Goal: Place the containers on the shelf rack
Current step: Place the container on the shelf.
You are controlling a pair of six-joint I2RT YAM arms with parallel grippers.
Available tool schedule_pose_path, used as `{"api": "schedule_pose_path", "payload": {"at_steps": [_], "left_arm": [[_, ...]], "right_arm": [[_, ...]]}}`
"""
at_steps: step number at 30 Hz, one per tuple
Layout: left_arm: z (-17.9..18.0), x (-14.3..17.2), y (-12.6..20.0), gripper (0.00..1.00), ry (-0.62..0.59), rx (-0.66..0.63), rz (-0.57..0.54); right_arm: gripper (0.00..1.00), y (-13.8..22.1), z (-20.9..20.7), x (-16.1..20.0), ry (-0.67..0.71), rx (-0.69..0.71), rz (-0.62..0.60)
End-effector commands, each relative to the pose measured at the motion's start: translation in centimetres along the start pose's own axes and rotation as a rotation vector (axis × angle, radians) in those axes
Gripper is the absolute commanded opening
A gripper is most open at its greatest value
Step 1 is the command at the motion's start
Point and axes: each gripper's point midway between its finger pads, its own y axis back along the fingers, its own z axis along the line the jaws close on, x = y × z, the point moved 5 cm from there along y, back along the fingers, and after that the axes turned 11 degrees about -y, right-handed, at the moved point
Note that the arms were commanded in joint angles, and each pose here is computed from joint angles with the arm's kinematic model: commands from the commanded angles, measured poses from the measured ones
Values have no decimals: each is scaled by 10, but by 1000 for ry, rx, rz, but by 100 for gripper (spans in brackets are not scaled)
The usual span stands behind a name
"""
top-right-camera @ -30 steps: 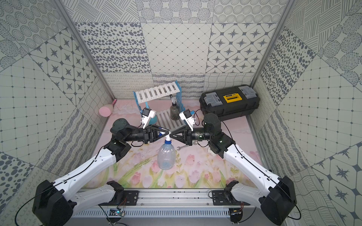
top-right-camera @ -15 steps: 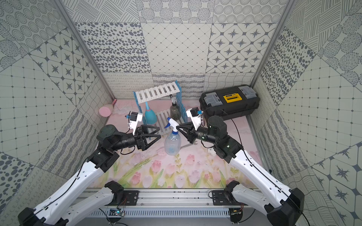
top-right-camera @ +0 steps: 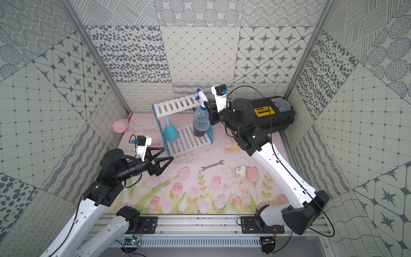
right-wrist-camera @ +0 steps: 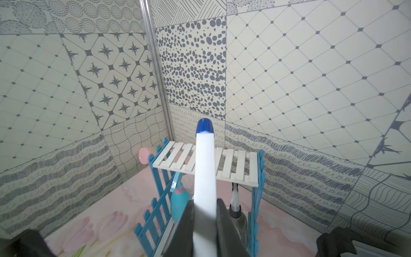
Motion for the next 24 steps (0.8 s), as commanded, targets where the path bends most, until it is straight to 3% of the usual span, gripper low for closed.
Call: {"api": "schedule_pose_path", "payload": {"at_steps": [1, 10, 24], "left_arm": [[17, 26, 4, 99, -80, -131, 78], [19, 44, 14, 99, -94, -188, 96], [22, 53, 11, 99, -80, -192, 126]], "right_arm": [[0, -20, -8, -18, 30, 51, -48], [0, -69, -17, -25, 46, 93, -51], [0, -110, -17, -38, 83, 111, -59]]}}
